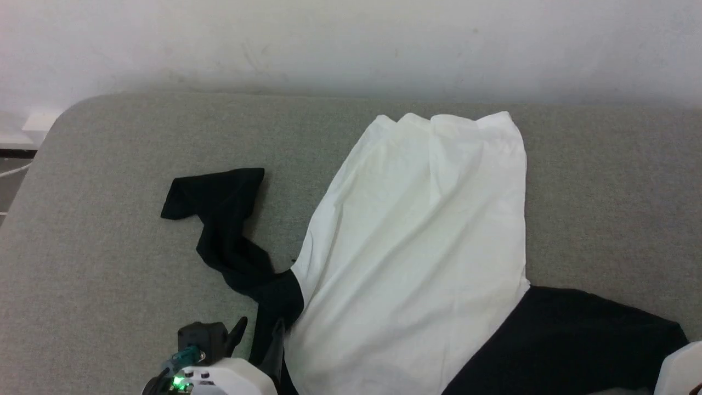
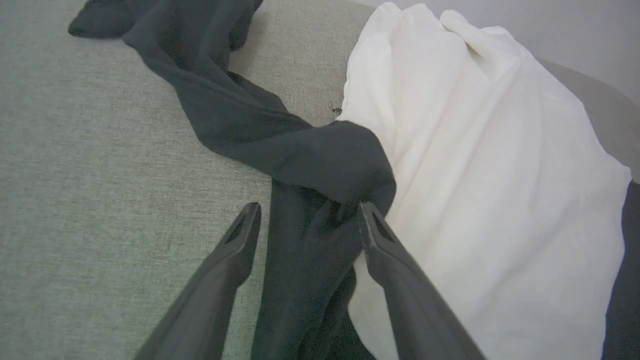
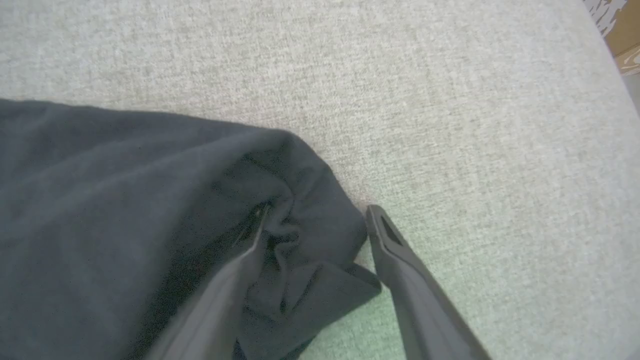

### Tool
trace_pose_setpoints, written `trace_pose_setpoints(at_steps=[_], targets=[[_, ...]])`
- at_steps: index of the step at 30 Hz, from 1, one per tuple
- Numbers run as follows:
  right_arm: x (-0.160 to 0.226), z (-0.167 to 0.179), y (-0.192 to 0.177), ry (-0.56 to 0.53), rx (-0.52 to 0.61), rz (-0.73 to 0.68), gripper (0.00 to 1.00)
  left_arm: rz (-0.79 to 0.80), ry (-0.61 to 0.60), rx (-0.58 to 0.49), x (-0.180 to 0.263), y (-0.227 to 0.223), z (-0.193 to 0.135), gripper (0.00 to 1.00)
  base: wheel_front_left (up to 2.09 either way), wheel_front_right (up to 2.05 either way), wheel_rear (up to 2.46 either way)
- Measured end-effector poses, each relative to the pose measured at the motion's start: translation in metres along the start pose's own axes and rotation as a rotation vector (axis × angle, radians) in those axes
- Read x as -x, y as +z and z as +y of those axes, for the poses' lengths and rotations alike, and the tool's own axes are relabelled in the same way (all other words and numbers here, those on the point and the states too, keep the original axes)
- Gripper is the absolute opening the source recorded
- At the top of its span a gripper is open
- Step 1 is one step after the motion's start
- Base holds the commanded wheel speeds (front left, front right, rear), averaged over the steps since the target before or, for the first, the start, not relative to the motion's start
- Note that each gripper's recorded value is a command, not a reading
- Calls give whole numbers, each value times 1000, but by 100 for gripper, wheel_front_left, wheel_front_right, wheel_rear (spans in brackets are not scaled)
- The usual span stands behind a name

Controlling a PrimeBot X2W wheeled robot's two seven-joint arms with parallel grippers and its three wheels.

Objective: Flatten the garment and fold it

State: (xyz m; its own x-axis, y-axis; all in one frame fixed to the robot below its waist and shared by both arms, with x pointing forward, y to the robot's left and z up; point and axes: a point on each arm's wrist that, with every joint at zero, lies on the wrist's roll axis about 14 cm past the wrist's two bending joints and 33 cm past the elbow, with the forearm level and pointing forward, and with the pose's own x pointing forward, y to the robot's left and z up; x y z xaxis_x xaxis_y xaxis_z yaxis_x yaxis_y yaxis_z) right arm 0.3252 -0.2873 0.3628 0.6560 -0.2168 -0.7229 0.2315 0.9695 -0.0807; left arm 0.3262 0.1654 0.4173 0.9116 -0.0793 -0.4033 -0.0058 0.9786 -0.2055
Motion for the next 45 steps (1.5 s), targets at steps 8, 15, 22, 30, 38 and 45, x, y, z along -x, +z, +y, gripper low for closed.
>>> trace_pose_setpoints(at_steps=[8, 15, 22, 30, 38, 45], targets=[[-7, -19, 49, -60, 160, -145, 0, 20, 14, 4, -3, -7, 3, 100, 0, 0, 0], [29, -24, 164, -131, 418, -490, 0, -6, 6, 23, 0, -4, -3, 100, 0, 0, 0], [39, 26, 226, -60, 682, -663, 0, -3, 23, 39, -1, -7, 2, 100, 0, 0, 0], [2, 76, 252, 25, 883, -714, 42, 6, 50, 50, -10, -8, 10, 100, 0, 0, 0], [-46, 97, 210, 141, 814, -566, 100, 24, 85, 70, -9, -17, 19, 100, 0, 0, 0], [-22, 113, 209, 233, 559, -651, 100, -10, 64, 66, -10, -8, 15, 100, 0, 0, 0]])
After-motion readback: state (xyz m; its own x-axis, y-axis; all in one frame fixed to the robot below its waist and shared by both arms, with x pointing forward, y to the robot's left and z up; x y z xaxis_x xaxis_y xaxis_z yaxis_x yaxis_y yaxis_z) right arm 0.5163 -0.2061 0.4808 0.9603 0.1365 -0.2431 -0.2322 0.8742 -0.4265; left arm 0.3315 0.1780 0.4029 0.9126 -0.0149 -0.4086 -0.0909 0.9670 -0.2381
